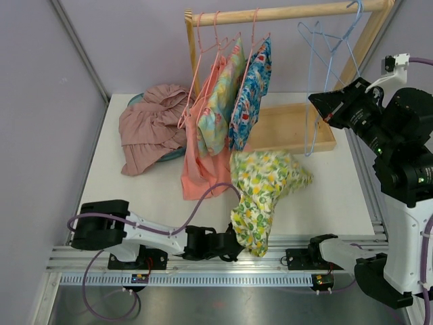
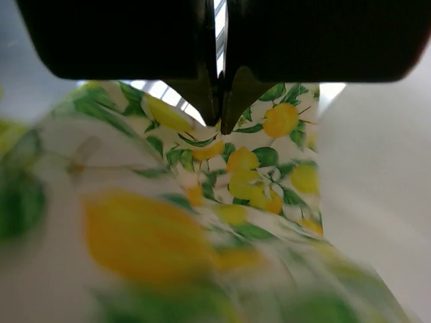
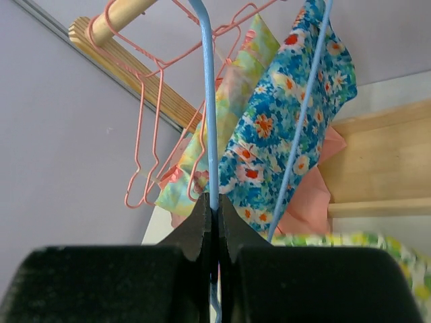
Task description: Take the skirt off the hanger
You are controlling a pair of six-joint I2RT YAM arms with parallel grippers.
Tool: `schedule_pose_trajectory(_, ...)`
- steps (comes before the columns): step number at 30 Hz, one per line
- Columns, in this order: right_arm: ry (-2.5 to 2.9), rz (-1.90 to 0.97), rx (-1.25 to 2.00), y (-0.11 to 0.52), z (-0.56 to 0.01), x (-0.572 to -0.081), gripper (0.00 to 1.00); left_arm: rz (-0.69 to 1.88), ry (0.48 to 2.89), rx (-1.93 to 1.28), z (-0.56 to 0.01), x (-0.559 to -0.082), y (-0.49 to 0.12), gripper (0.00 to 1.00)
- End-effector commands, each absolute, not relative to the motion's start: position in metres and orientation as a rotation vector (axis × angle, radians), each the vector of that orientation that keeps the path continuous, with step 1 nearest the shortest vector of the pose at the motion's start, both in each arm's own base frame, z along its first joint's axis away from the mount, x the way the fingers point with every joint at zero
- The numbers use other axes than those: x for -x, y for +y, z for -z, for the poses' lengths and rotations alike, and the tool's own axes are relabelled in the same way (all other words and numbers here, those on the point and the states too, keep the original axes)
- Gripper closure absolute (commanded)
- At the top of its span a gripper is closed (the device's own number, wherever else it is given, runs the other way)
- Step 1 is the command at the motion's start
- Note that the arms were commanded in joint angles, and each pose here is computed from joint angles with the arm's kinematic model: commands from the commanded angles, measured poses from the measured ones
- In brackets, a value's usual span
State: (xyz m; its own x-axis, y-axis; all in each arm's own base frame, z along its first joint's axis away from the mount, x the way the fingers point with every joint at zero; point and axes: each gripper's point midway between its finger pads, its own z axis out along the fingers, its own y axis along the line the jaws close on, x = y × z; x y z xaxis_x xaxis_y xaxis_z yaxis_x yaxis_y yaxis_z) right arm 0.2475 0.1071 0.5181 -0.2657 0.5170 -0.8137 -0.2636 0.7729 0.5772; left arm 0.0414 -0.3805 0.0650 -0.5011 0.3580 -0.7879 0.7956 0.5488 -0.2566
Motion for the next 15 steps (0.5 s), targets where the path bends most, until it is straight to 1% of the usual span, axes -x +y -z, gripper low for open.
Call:
schedule_pose_trajectory(1,1.582,-0.798,-0.156,0.116,-0.541,-0.261,1.00,0.843,2.124,-0.845,-0.058,-0.038,-0.390,1.00)
schedule_pose_trajectory(6,1.624,-0.823,-0.166,0.127,-0.524,-0.295,1.00,0.789,2.131,-0.920,-0.037,-0.036,-0.406,1.00)
schedule_pose_trajectory(7,1.617,-0.824,-0.159,0.129,-0.527,-0.300,1.00,0.756,2.150,-0.944,-0.024,-0.035,-0.407,1.00)
schedule_pose_trajectory(9,1.639,-0.816,-0.160,0.133,-0.522,-0.321,1.00,0.761,2.154,-0.977,-0.019,-0.032,-0.417,1.00)
schedule_pose_trajectory(10,1.614,-0.814,-0.153,0.134,-0.533,-0.325,1.00,0.738,2.167,-0.996,-0.011,-0.031,-0.417,1.00)
schedule_pose_trajectory(11,1.645,-0.807,-0.161,0.137,-0.524,-0.342,1.00,0.740,2.167,-1.003,-0.010,-0.030,-0.419,1.00)
schedule_pose_trajectory(12,1.614,-0.803,-0.154,0.137,-0.538,-0.344,1.00,0.737,2.168,-1.005,-0.009,-0.030,-0.419,1.00)
schedule_pose_trajectory(13,1.616,-0.800,-0.155,0.138,-0.538,-0.352,1.00,0.740,2.167,-1.003,-0.009,-0.030,-0.420,1.00)
schedule_pose_trajectory(14,1.641,-0.791,-0.165,0.141,-0.530,-0.371,1.00,0.741,2.167,-0.997,-0.009,-0.031,-0.419,1.00)
schedule_pose_trajectory(15,1.643,-0.784,-0.169,0.142,-0.529,-0.379,1.00,0.744,2.163,-0.989,-0.010,-0.031,-0.419,1.00)
